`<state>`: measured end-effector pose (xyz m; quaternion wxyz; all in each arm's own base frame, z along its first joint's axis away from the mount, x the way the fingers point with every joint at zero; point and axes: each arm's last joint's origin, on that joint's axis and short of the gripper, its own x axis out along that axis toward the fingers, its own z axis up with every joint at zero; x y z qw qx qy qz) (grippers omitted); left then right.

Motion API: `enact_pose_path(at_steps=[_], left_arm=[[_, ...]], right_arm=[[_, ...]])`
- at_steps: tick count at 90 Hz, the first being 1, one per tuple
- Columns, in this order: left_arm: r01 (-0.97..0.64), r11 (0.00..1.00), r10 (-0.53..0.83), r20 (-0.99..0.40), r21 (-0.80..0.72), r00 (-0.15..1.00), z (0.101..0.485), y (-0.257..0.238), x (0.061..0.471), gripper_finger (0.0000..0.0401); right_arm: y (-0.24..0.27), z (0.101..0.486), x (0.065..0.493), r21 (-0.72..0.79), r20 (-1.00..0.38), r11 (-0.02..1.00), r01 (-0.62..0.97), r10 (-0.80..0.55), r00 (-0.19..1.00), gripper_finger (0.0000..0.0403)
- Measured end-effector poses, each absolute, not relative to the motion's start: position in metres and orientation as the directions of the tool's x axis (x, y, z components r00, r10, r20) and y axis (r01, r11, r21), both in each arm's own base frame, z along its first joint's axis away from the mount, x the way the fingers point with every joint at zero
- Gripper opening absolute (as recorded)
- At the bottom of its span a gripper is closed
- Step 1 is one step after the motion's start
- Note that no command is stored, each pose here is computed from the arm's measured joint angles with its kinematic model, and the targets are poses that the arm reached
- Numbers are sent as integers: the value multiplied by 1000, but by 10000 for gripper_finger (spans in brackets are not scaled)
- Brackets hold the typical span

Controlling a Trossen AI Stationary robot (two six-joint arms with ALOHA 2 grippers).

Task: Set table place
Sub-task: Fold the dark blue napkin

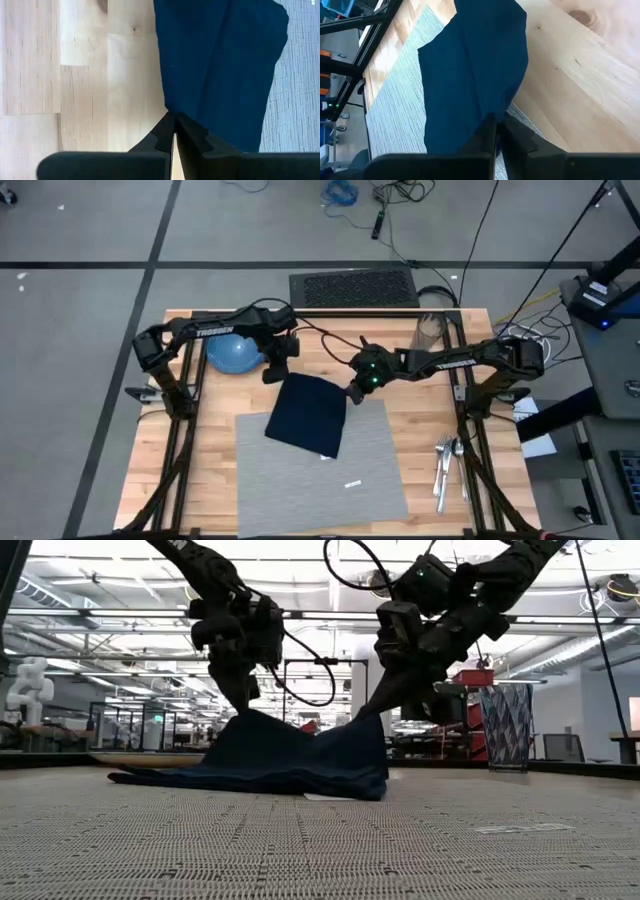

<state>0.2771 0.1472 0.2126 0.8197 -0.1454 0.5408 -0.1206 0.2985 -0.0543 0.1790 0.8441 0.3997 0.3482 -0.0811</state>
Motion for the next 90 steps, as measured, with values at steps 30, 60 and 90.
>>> enact_pose_path(at_steps=[30, 60, 90], left_arm=[[33, 911, -395, -845, -412, 359, 215, 143, 272, 0], [56, 876, -467, -812, -479, 350, 216, 137, 271, 0], [83, 872, -478, -803, -482, 355, 227, 128, 267, 0]], right_arm=[[-53, 179, 298, 638, -643, 667, 385, 187, 743, 0], [-46, 180, 300, 651, -626, 677, 343, 224, 747, 0], [-26, 183, 305, 654, -609, 694, 301, 246, 754, 0]])
